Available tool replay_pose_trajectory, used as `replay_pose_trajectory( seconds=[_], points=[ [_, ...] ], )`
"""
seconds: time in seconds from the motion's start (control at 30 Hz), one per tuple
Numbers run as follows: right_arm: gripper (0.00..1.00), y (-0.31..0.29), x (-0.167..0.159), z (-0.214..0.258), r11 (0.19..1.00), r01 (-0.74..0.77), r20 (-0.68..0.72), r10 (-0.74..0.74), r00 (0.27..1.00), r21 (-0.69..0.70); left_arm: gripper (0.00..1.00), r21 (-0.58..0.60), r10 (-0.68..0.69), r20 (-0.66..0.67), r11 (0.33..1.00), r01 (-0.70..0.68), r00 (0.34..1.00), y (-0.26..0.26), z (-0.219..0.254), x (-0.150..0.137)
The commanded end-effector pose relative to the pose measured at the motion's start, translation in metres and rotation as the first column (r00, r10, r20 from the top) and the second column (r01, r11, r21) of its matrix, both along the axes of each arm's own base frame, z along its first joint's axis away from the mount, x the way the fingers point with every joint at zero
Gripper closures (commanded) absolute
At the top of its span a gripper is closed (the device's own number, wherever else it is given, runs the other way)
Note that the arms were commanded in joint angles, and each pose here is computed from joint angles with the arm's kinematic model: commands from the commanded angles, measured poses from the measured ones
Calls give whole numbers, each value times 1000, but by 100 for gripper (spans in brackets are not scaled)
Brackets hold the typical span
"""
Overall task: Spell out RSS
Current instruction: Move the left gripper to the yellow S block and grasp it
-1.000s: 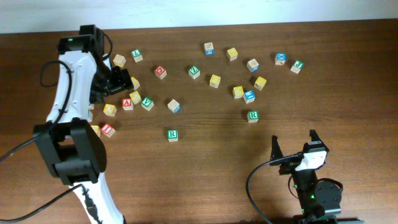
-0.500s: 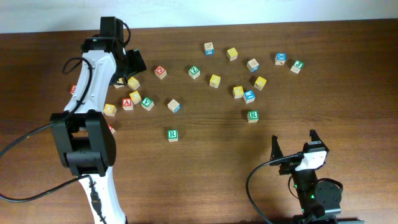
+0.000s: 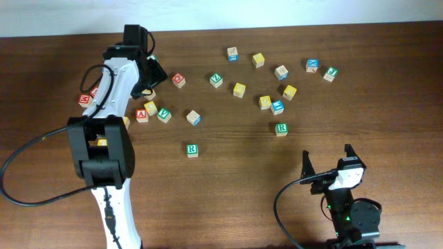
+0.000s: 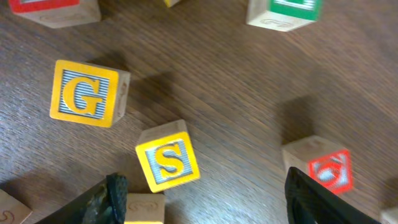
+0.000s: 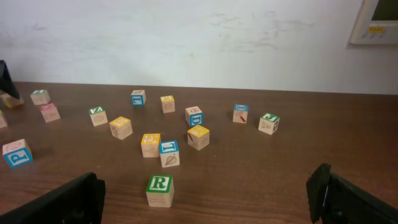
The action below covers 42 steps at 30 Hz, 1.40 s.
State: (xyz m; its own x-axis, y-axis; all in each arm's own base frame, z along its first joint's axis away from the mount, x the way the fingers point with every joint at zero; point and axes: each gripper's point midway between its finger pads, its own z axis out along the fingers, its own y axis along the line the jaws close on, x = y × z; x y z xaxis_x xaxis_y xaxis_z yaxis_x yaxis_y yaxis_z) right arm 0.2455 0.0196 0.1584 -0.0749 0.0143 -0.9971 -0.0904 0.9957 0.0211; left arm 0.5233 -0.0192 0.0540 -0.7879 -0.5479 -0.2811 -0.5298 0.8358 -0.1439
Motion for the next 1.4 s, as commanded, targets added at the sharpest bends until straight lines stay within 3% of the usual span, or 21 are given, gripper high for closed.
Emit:
replay_pose_trajectory(
  seconds=[0.0, 0.17, 0.27, 0.47, 0.83, 1.07, 1.1, 1.13, 1.27, 1.37],
  points=[
    [2, -3, 0, -3, 1000, 15, -5, -15, 1000, -4, 29, 50, 86, -36, 995, -84, 996, 13, -25, -1],
    [2, -3, 0, -3, 1000, 15, -5, -15, 1000, -4, 32, 73, 145, -32, 987, -143, 989, 20, -27, -1],
    [2, -3, 0, -3, 1000, 15, -5, -15, 1000, -4, 47, 70, 146, -18, 987, -144, 989, 20, -32, 4],
    [2, -3, 0, -3, 1000, 15, -5, -15, 1000, -4, 46, 73, 142, -71, 988, -137, 987, 18, -58, -2],
    [2, -3, 0, -3, 1000, 15, -5, -15, 1000, -4, 65, 58, 139, -21, 989, -138, 990, 16, -43, 13],
    [2, -3, 0, -3, 1000, 15, -5, -15, 1000, -4, 67, -70, -30, -25, 997, 28, 999, -13, -17, 19],
    [2, -3, 0, -3, 1000, 15, -5, -15, 1000, -4, 79, -98, -39, -27, 995, 37, 999, -18, -11, 18],
    [1, -3, 0, -3, 1000, 15, -5, -15, 1000, -4, 78, -125, -70, -22, 990, 66, 997, -24, -5, 19],
    [2, -3, 0, -3, 1000, 15, -5, -15, 1000, -4, 28, -91, -84, -65, 993, 78, 994, -19, -6, 9],
    [2, -3, 0, -3, 1000, 15, -5, -15, 1000, -4, 25, -52, -134, -109, 990, 129, 985, -20, -25, 4]
  ],
)
